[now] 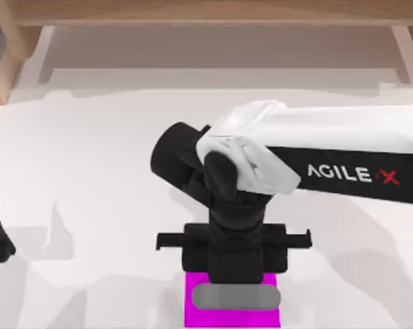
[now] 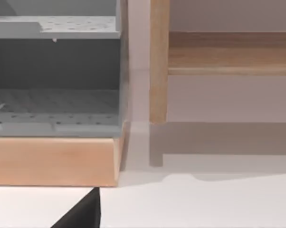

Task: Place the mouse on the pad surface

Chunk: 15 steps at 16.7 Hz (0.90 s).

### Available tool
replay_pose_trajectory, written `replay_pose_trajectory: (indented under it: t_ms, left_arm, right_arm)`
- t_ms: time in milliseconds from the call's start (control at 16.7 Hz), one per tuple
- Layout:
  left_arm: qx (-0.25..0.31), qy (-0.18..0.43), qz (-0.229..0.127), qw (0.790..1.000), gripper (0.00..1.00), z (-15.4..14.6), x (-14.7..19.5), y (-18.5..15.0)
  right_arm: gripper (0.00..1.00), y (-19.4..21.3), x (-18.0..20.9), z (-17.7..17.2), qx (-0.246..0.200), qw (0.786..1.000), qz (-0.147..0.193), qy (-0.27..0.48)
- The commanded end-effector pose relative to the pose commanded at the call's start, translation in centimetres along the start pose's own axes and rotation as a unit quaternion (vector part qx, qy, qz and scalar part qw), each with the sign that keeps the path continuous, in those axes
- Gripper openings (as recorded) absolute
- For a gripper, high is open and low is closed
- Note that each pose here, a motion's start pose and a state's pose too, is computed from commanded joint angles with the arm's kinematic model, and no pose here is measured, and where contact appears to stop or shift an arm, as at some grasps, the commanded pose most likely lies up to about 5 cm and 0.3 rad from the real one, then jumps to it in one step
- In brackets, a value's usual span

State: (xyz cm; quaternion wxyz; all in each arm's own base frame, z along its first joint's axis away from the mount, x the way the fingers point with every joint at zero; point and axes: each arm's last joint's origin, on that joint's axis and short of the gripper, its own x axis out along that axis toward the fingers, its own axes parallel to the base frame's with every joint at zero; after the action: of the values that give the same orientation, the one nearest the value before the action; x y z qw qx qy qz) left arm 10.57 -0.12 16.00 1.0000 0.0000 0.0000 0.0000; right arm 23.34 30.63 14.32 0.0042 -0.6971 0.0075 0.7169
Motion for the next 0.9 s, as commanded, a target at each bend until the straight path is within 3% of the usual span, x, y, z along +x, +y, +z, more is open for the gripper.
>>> replay_pose_trajectory:
  t_ms: [240, 900]
  left_arm:
    - [0.000, 0.000, 0.000, 1.000, 1.00, 0.00, 0.00, 0.00]
    - [0.000, 0.000, 0.000, 1.000, 1.00, 0.00, 0.00, 0.00]
  right_arm:
    - [0.00, 0.01, 0.08, 0.01, 0.000, 1.000, 0.001, 0.000]
    - [0.83, 0.01, 0.08, 0.01, 0.000, 1.000, 0.001, 0.000]
